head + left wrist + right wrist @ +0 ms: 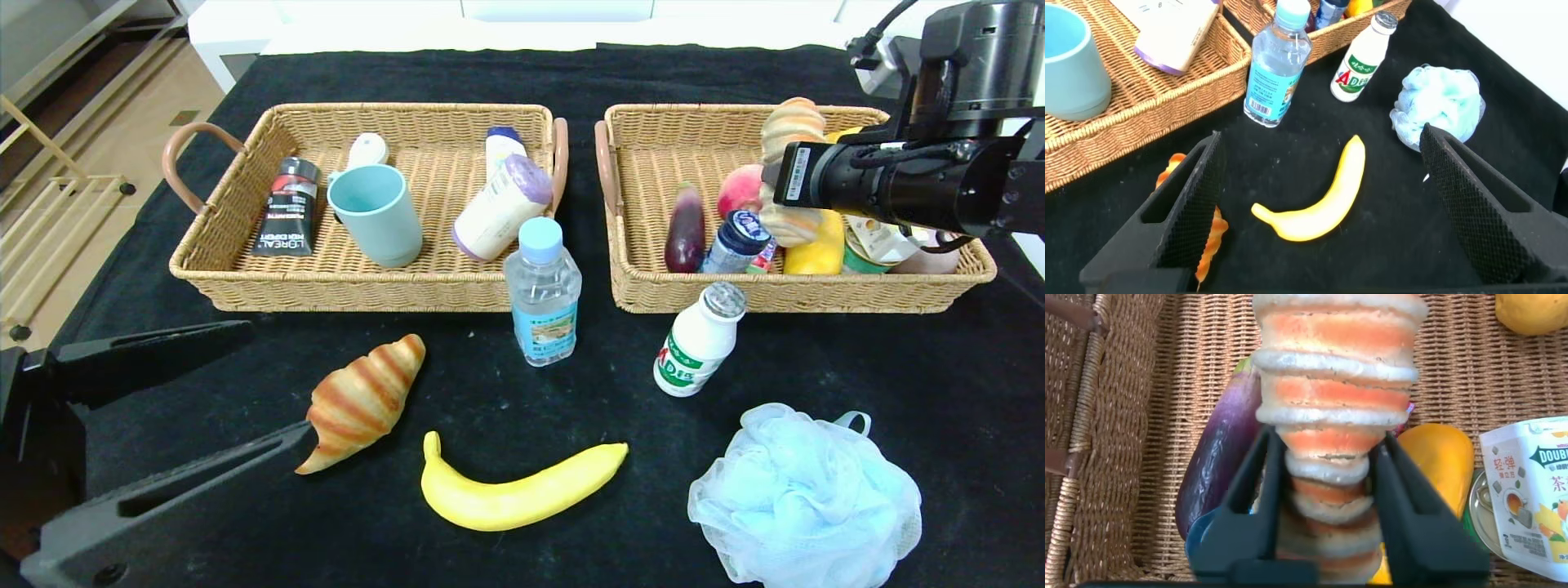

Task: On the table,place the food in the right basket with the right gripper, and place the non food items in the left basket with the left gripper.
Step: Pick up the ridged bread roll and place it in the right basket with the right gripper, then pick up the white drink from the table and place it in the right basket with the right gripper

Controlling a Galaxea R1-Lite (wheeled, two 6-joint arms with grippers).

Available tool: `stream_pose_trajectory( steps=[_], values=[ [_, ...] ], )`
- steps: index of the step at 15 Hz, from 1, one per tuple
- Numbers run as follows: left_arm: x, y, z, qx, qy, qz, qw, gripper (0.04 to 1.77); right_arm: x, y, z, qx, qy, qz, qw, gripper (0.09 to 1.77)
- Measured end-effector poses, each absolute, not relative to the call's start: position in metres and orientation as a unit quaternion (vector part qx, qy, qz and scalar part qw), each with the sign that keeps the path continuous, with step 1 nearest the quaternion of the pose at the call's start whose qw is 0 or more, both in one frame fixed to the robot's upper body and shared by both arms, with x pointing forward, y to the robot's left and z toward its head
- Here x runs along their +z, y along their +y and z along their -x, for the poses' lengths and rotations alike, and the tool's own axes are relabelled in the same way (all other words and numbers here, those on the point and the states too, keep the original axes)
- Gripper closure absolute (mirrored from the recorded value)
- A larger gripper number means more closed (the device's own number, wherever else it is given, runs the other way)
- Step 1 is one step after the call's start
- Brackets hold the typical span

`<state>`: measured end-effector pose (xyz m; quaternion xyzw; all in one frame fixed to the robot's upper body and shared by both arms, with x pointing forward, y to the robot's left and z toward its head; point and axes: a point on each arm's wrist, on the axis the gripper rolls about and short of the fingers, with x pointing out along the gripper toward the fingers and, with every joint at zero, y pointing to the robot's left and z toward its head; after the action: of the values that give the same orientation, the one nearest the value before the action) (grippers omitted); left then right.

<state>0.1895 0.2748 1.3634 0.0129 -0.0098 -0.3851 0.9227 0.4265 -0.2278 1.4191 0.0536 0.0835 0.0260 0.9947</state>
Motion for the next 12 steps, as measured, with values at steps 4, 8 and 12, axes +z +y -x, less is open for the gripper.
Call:
stream_pose_trajectory(
  steps=[4, 8, 12],
  values=[
    [1.363, 0.275, -0.19, -0.385, -0.01, -0.013, 0.923, 0.09, 1.419, -0.228, -0.425, 0.027, 0.085, -0.053, 0.995, 0.68],
    [1.363, 0.275, -0.19, -0.385, -0.01, -0.013, 0.923, 0.09, 1.42, -0.227, -0.422, 0.03, 0.085, -0.053, 0.995, 0.47],
    [1.363, 0.275, -0.189, -0.385, -0.011, -0.016, 0.923, 0.09, 1.42, -0.229, -0.413, 0.031, 0.089, -0.05, 0.994, 0.34]
  ],
)
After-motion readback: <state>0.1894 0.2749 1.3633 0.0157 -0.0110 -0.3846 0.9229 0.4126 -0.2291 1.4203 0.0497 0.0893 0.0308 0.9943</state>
